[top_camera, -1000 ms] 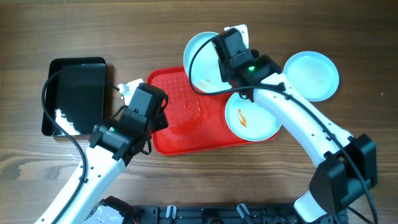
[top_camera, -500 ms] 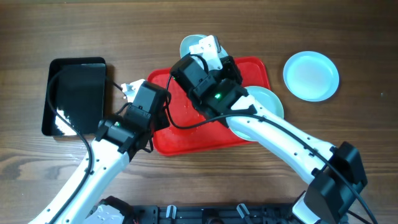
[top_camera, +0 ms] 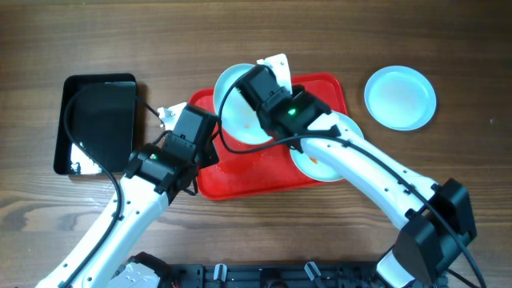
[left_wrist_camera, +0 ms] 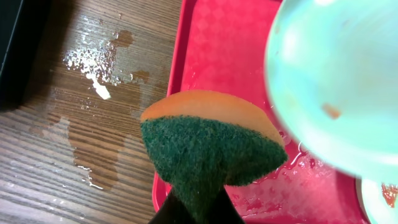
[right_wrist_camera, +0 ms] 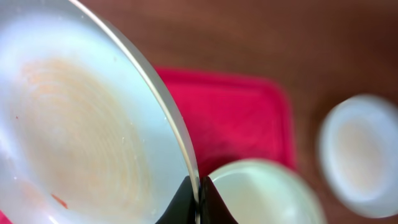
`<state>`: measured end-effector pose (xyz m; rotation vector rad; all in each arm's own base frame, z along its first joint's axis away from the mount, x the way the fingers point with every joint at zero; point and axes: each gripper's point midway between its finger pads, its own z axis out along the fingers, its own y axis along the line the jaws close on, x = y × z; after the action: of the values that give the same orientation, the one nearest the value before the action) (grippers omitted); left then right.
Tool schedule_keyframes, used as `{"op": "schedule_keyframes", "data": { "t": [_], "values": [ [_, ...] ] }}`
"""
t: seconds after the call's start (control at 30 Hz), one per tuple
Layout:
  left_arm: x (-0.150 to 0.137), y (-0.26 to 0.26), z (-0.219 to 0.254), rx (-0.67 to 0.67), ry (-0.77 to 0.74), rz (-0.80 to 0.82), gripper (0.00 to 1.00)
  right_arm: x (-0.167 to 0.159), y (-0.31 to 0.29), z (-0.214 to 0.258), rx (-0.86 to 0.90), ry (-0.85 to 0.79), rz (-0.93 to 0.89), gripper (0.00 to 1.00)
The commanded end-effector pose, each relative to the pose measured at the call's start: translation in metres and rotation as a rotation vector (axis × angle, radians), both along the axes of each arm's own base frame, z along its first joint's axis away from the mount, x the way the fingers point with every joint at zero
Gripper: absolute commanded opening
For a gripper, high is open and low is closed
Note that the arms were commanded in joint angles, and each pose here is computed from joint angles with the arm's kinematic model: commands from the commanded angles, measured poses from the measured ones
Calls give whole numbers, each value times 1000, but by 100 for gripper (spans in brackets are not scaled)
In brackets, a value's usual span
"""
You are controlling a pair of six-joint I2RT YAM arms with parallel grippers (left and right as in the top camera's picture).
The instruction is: Clean dirty plates on tray and stack at the side
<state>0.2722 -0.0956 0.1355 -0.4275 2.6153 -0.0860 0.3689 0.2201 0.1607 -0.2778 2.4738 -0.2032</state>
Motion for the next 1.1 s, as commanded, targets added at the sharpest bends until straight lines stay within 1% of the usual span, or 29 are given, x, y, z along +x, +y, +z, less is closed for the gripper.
{"op": "schedule_keyframes", "data": {
  "t": [0.0,0.07,0.17,0.3,0.4,0.6,0.8,0.93,1.07],
  "values": [
    [2,-2,2,-19,-1,10,4,-14,11,-19,181,161,-65,4],
    [3,-6,2,-37,-2,2,4,-16,6,-34,178,208,-101,4],
    [10,-19,3,-91,-21,-19,4,-24,17,-68,220,339,-86,4],
    [20,-31,-4,-128,-15,-38,4,-33,29,-102,242,452,-72,4],
    [24,-35,-18,-120,16,-40,4,-35,36,-123,251,500,-67,4],
    [26,-36,-58,-69,122,-33,4,-32,36,-148,232,527,-77,4],
    [26,-36,-96,-28,214,-29,4,-22,33,-149,250,508,-90,4],
    [29,-50,-111,-77,240,-50,4,-17,29,-149,248,500,-78,4],
    [37,-61,-121,-119,236,-64,4,-17,28,-149,249,501,-81,5]
  ]
}}
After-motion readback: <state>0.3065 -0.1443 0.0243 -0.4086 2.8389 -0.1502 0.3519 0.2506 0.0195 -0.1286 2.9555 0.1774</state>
